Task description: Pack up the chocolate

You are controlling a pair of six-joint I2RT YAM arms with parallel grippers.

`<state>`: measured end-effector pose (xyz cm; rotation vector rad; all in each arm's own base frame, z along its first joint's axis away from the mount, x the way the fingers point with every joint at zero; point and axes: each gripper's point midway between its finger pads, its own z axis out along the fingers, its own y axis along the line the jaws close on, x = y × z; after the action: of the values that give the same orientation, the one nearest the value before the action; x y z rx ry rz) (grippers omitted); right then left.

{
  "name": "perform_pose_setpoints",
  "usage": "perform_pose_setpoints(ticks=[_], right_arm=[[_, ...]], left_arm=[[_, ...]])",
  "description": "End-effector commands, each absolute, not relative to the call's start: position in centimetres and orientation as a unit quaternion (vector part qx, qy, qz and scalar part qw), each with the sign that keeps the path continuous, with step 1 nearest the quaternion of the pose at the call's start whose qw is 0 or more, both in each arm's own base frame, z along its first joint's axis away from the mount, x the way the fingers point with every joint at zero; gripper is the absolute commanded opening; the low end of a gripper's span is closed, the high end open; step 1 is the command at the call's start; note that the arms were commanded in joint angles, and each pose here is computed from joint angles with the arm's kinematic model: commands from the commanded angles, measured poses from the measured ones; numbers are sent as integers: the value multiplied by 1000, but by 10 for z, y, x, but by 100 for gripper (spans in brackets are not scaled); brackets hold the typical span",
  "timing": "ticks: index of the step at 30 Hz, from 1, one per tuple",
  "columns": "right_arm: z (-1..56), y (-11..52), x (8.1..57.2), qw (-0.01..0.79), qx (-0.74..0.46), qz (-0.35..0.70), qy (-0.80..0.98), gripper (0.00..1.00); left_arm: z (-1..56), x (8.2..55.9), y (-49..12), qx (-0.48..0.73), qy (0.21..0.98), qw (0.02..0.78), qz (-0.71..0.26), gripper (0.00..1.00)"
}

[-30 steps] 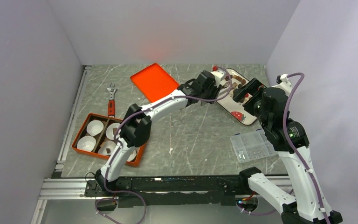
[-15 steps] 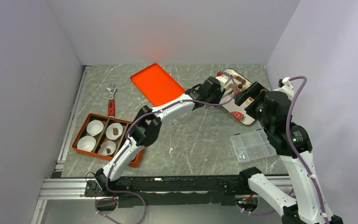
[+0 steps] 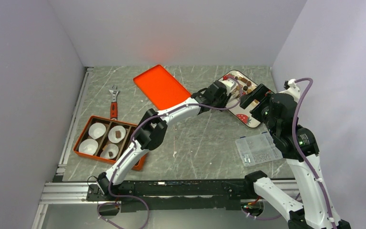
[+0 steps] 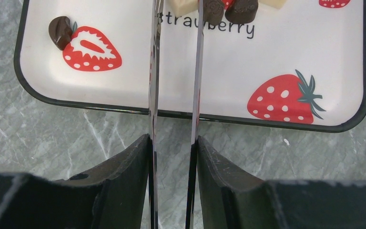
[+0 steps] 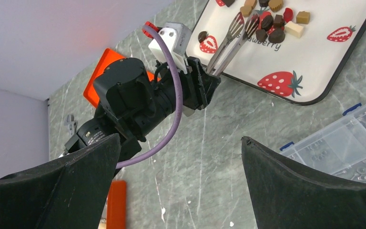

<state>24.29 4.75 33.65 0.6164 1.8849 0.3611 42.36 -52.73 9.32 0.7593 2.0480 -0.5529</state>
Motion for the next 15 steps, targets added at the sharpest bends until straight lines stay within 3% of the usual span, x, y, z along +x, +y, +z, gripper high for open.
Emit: perform_pose_setpoints(ticks=[1, 15], right_arm=[[340, 48, 244, 540, 249, 151, 790, 100], [337, 53, 246, 534, 242, 158, 795, 100]], left_arm=[[120, 427, -544, 293, 803, 455, -249, 43], [118, 429, -533, 282, 814, 459, -219, 37]])
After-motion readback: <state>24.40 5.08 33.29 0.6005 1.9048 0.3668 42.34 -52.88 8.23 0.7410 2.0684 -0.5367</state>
